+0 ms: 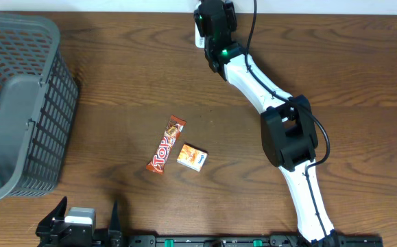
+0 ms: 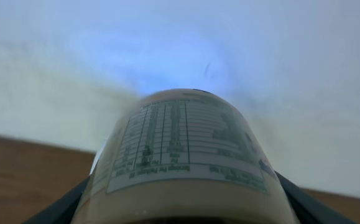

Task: Scan the item barcode
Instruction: 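Hold the jar label over the white scanner, then carry the jar to the right table edge and set it down, then move the right gripper over the orange box and chocolate bar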

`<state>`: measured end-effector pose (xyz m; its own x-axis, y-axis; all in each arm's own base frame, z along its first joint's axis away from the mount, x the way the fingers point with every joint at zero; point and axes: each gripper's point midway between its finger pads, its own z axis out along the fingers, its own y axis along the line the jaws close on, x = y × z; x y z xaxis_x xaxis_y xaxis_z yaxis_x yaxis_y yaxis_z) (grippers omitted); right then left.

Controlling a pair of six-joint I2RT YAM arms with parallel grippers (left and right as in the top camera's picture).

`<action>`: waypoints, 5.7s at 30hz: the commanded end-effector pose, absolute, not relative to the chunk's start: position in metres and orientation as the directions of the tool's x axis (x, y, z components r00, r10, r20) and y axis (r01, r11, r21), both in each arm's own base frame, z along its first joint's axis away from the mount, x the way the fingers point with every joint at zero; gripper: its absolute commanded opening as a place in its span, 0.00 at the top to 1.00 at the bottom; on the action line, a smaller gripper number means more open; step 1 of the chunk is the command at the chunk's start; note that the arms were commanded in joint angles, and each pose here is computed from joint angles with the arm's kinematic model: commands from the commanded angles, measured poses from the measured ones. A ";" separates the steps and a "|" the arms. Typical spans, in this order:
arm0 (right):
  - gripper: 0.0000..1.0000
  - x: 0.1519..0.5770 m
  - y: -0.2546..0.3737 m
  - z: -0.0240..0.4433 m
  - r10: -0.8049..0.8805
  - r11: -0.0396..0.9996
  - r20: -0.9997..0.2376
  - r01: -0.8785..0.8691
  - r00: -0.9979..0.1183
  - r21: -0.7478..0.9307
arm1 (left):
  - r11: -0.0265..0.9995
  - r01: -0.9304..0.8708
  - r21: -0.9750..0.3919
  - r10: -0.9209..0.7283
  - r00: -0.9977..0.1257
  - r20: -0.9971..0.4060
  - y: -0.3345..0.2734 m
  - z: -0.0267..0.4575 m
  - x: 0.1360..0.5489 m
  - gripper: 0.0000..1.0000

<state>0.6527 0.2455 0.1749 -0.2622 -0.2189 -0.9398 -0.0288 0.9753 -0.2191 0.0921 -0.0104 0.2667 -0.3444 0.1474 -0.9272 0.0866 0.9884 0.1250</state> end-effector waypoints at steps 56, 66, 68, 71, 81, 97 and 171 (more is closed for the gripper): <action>0.43 0.442 -0.056 0.172 0.308 0.820 -0.341 0.430 -0.888 -0.378 | 0.988 0.080 0.131 0.151 -0.337 -0.929 -0.009 0.269 0.091 0.04; 0.44 0.396 -0.187 0.115 0.642 0.678 -0.235 0.683 -0.730 -0.272 | 0.988 0.080 0.131 0.151 -0.337 -0.929 -0.009 0.269 0.091 0.04; 0.44 0.380 -0.207 0.097 0.692 0.642 -0.208 0.721 -0.691 -0.261 | 0.988 0.080 0.131 0.151 -0.337 -0.929 -0.009 0.269 0.091 0.04; 0.44 0.357 -0.231 0.067 0.760 0.588 -0.172 0.776 -0.627 -0.229 | 0.988 0.080 0.131 0.151 -0.337 -0.929 -0.009 0.269 0.091 0.04; 0.19 0.304 -0.286 0.021 0.906 0.406 -0.107 0.912 -0.410 -0.060 | 0.988 0.080 0.131 0.151 -0.337 -0.929 -0.009 0.269 0.091 0.04; 0.01 0.337 -0.291 0.150 0.918 0.396 -0.130 0.854 -0.374 0.337 | 0.988 0.080 0.131 0.151 -0.337 -0.929 -0.009 0.269 0.091 0.04; 0.01 0.226 0.302 -0.020 0.233 0.967 0.164 0.246 -0.959 0.062 | 0.988 0.080 0.131 0.151 -0.337 -0.929 -0.009 0.269 0.091 0.04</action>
<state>0.2359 0.3037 0.0009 -0.9655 0.2269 0.1279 0.2407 0.9648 0.1056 0.0920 -0.0104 0.2669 -0.3440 0.1474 -0.9273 0.0865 0.9884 0.1250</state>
